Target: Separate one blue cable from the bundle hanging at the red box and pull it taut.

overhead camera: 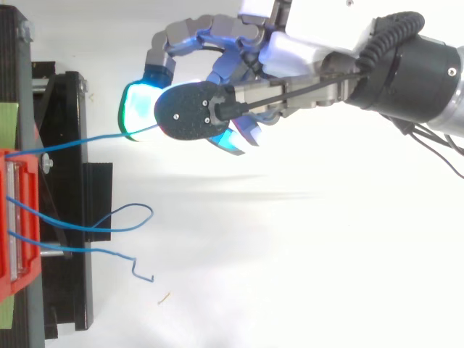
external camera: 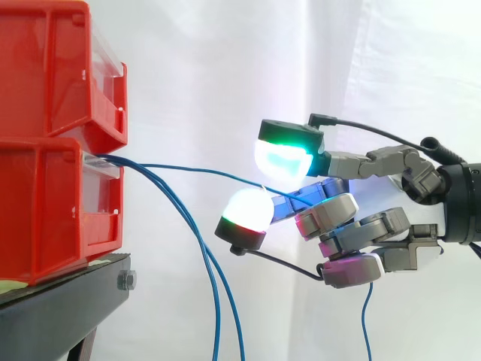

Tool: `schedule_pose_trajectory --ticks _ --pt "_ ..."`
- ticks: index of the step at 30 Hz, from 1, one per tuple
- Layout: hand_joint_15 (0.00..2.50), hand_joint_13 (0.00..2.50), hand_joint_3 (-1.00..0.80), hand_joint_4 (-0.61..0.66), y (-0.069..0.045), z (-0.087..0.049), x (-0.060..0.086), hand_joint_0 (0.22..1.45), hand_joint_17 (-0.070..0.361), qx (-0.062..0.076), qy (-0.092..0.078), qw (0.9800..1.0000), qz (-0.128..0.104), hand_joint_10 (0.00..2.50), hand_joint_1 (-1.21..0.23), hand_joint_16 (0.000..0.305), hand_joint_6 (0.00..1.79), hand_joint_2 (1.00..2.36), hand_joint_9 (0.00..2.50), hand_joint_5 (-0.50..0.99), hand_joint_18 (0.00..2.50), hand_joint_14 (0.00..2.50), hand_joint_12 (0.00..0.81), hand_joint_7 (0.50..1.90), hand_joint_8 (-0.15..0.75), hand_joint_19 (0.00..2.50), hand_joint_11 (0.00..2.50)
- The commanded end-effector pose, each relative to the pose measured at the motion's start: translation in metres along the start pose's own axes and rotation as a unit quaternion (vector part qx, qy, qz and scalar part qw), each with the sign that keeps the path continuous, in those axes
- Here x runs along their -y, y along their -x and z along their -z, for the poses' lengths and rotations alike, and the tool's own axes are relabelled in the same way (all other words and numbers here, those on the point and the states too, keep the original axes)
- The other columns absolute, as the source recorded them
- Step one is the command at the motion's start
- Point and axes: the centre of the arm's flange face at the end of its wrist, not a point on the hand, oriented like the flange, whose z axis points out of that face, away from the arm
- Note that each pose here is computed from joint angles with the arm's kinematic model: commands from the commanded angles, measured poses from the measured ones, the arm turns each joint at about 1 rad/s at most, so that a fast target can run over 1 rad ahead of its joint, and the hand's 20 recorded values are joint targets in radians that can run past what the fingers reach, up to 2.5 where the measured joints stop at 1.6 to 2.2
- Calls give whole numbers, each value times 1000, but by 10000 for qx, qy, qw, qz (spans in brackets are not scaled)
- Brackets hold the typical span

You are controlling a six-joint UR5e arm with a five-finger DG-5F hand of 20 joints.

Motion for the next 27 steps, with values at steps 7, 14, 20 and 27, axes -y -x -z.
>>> schedule_pose_trajectory --ticks 7,14,20,27 --pt "980 1314 -326 223 -4 0 0 645 101 -82 6 10000 33 564 -586 45 642 1014 1132 -142 1405 2113 336 1015 341 1196 1292" --pt "985 1318 -171 207 -4 0 -1 674 101 -136 5 9999 10 616 -632 45 675 1020 1123 -151 1425 2122 334 962 332 1216 1281" --pt "961 1328 -127 228 -2 0 -1 684 107 -120 -2 9999 4 678 -662 47 706 1017 1110 -162 1448 2150 344 894 348 1214 1246" --pt "976 1315 -271 227 -1 0 -2 659 100 -112 5 9999 10 618 -621 45 706 1015 1098 -165 1427 2149 334 892 327 1233 1268"
